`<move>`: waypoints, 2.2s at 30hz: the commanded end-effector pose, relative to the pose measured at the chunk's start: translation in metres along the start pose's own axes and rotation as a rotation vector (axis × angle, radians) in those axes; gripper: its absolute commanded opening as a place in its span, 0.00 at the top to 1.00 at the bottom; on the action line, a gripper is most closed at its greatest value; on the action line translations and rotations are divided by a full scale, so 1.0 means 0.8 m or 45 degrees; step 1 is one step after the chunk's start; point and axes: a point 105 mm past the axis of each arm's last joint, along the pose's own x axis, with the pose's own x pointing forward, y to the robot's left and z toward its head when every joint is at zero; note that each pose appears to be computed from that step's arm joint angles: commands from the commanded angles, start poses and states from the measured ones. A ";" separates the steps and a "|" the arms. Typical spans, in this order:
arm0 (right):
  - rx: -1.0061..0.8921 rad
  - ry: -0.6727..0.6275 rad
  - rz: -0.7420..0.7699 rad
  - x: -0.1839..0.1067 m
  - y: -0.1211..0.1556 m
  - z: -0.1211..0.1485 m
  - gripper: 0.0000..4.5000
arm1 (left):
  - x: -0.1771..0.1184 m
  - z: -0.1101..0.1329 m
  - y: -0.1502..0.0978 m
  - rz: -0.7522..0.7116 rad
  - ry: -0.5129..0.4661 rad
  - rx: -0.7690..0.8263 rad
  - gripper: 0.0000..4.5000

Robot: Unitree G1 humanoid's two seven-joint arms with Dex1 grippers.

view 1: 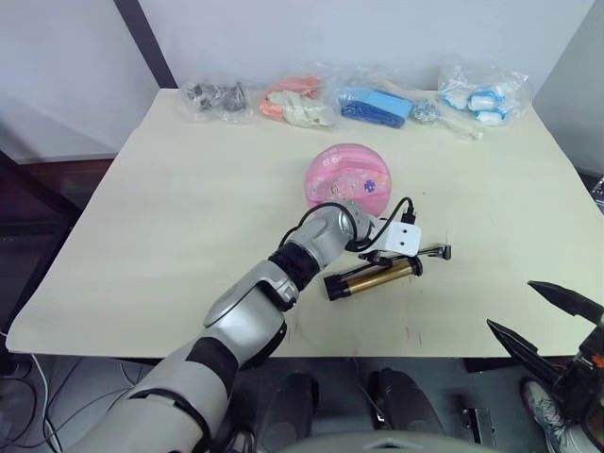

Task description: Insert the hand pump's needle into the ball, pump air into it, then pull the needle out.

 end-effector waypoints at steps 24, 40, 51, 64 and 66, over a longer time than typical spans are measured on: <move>0.011 0.006 0.012 0.000 0.015 0.005 0.00 | 0.044 0.036 0.007 0.038 0.038 -0.379 0.42; 0.072 0.023 -0.047 -0.002 0.011 -0.001 0.00 | 0.008 0.043 0.016 -0.007 -0.274 -0.598 0.99; 0.154 -0.084 -0.179 0.013 -0.004 0.015 0.00 | -0.049 0.049 -0.018 -0.021 -0.622 -0.610 0.99; 0.695 -0.358 -0.143 0.079 0.011 0.043 0.00 | -0.099 0.038 -0.039 0.129 -0.926 -0.650 0.99; 0.737 -0.401 -0.154 0.091 0.008 0.049 0.00 | -0.104 0.030 -0.041 0.168 -0.931 -0.660 0.99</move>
